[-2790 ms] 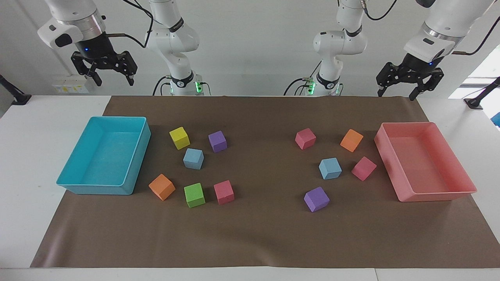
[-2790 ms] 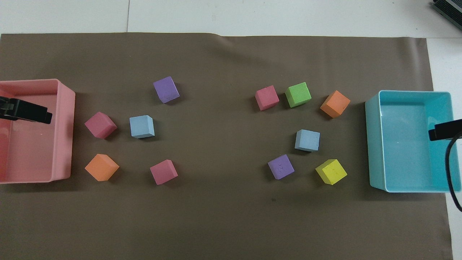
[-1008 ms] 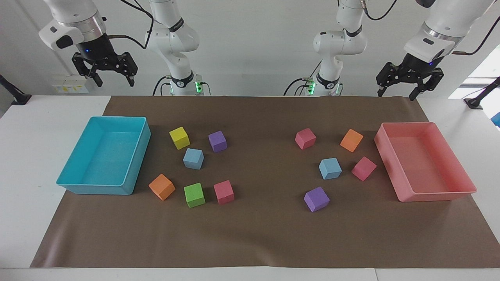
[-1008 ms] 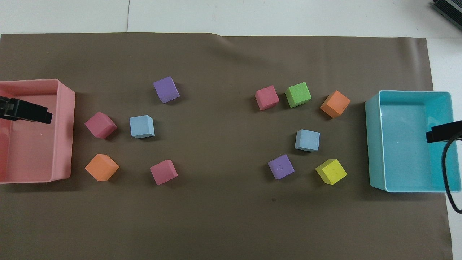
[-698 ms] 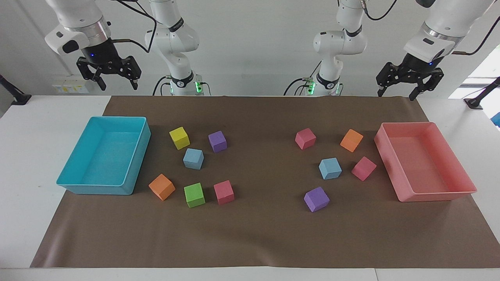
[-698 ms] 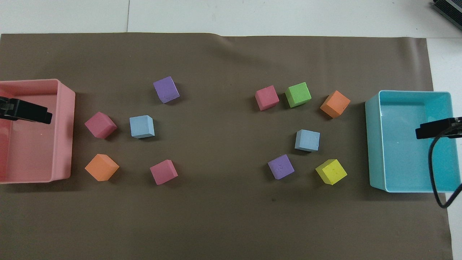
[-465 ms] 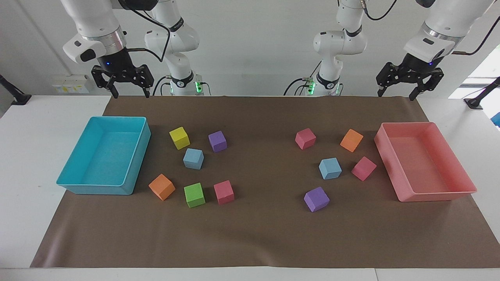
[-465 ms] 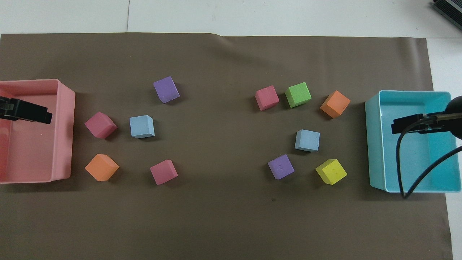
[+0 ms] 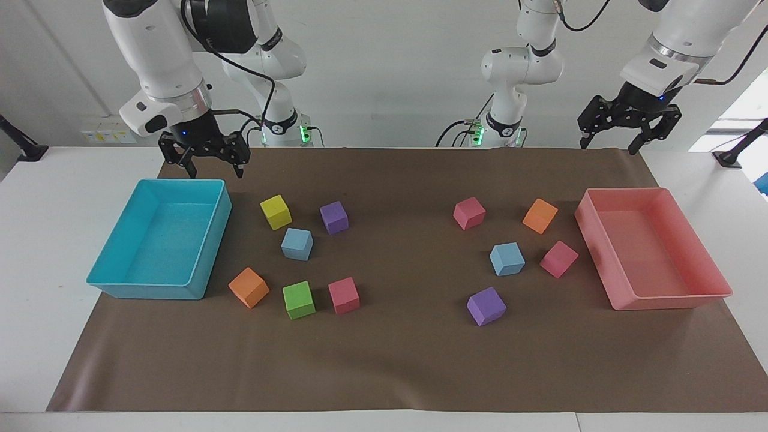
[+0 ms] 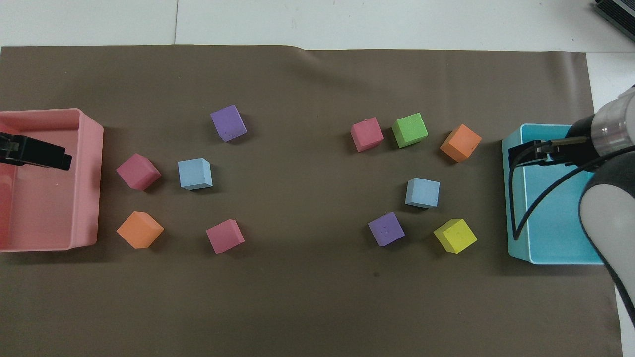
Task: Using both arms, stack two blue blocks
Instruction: 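Reach the right gripper toward the light blue cube near the purple cube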
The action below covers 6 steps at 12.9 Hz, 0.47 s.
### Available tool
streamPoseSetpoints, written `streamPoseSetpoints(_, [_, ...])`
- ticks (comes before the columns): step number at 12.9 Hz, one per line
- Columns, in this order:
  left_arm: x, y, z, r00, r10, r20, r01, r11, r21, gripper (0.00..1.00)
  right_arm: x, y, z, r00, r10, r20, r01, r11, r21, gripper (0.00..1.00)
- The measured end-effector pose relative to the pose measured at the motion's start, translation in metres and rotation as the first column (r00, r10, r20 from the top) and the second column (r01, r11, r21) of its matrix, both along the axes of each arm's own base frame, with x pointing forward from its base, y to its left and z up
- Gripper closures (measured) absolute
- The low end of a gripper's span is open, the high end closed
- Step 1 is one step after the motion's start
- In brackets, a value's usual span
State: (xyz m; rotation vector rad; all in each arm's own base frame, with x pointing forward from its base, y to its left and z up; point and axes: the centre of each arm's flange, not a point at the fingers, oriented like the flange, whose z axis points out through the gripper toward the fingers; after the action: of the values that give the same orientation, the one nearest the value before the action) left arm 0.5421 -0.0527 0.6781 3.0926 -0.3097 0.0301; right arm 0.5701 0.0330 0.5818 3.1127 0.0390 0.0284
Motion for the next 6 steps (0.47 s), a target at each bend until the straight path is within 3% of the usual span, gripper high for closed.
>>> streamPoseSetpoints(6, [0.000, 0.000, 0.000, 1.000, 0.000, 0.000, 0.000, 1.000, 0.000, 0.00, 0.031, 0.047, -0.085, 1.000, -0.002, 0.011, 0.002, 1.000, -0.004, 0.00])
